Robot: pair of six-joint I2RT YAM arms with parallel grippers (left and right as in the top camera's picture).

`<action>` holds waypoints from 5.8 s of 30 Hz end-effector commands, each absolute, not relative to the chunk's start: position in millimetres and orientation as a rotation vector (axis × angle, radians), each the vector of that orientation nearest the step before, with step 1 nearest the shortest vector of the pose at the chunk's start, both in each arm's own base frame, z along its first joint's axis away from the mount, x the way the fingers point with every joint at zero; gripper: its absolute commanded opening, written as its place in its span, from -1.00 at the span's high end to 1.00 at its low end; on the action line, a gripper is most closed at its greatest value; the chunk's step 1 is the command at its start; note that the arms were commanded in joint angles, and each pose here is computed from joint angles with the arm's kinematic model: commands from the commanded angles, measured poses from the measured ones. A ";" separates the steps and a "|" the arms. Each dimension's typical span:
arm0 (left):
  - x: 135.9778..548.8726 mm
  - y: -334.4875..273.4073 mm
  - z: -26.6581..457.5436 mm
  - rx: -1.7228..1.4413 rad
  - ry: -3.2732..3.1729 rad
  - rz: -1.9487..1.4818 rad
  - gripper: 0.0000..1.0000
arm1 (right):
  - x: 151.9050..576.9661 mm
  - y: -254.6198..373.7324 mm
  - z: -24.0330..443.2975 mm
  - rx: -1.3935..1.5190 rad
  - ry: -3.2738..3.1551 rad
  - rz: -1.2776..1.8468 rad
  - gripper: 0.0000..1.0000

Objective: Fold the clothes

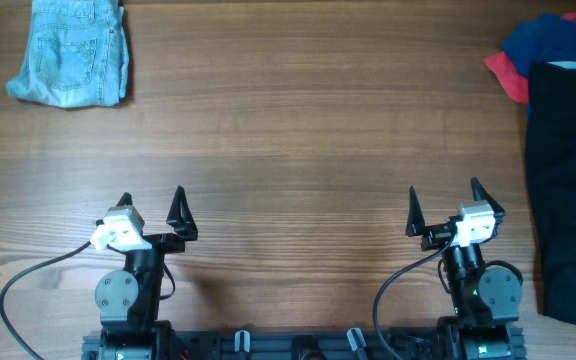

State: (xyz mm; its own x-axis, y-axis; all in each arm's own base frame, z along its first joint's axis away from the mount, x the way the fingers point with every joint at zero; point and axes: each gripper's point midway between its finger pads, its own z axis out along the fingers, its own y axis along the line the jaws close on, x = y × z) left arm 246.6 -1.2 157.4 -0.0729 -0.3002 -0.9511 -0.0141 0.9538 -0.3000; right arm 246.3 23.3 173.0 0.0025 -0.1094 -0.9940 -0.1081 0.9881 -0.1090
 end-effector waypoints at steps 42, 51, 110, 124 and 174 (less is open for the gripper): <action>246.1 2.2 157.6 -0.240 1.628 -0.211 -0.99 | 245.3 26.6 175.5 -0.180 1.558 0.016 -0.99; 246.1 2.2 157.6 -0.240 1.628 -0.211 -1.00 | 245.3 26.7 175.5 -0.181 1.558 0.017 -0.99; 246.1 2.2 157.6 -0.240 1.628 -0.211 -0.99 | 245.3 26.7 175.5 -0.181 1.558 0.017 -1.00; 246.1 2.2 157.6 -0.240 1.628 -0.211 -1.00 | 245.3 26.7 175.5 -0.181 1.558 0.017 -0.99; 246.1 2.2 157.6 -0.240 1.628 -0.211 -0.99 | 246.6 33.8 167.6 -0.109 1.602 0.154 -1.00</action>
